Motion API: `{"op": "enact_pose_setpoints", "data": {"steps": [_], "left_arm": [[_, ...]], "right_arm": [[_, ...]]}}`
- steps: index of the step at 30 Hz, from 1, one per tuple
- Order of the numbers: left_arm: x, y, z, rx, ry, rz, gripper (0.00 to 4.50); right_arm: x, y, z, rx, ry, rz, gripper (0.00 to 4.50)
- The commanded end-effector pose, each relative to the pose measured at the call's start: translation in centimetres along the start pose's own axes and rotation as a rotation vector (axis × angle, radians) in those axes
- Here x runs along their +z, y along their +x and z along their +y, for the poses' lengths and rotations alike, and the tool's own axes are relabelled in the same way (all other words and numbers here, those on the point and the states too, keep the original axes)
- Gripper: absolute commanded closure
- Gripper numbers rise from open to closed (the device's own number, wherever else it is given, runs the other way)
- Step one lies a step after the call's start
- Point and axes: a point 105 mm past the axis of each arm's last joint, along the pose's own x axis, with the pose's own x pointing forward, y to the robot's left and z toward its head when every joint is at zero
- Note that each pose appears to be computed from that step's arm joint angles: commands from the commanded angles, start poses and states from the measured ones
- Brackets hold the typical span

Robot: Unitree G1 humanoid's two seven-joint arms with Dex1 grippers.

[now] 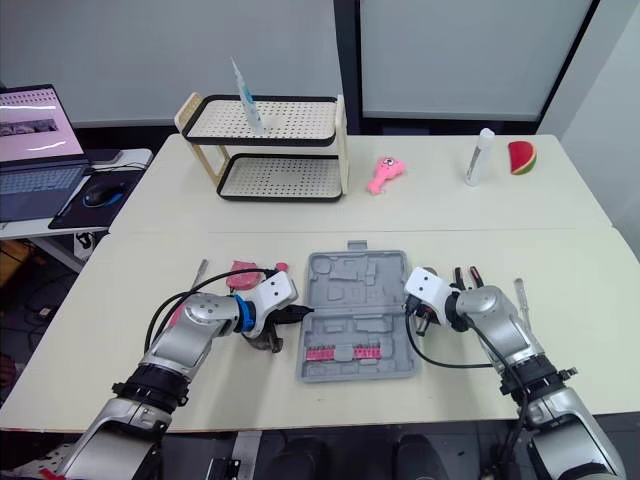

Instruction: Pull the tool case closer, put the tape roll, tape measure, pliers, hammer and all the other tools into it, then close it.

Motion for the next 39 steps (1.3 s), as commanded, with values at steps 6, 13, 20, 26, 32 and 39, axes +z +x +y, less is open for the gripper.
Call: {"op": "enact_pose_setpoints", "data": {"steps": [6,13,20,26,32,39], "left_arm": [[0.3,-0.5,-3.4,-0.126,0.059,0.011,4.5],[-0.7,-1.3,-4.6,-0.146,0.044,0.04,4.5],[-1.1,-1.5,-5.4,-0.163,0.029,0.05,4.5],[-1.5,-1.7,-6.1,-0.183,0.023,0.064,4.5],[-2.0,-1.8,-7.0,-0.217,0.019,0.081,4.5],[-2.3,-1.8,-7.9,-0.249,0.014,0.095,4.5]], "right_arm": [[2.0,-1.0,3.3,0.087,0.017,-0.067,4.48],[1.3,-1.6,4.4,0.116,0.035,-0.036,4.48],[0.9,-1.6,5.5,0.158,0.046,-0.014,4.48],[0.4,-1.7,6.4,0.194,0.052,0.007,4.48],[0.2,-2.0,7.4,0.232,0.064,0.021,4.48],[-0.1,-2.3,7.9,0.25,0.073,0.037,4.48]]}}
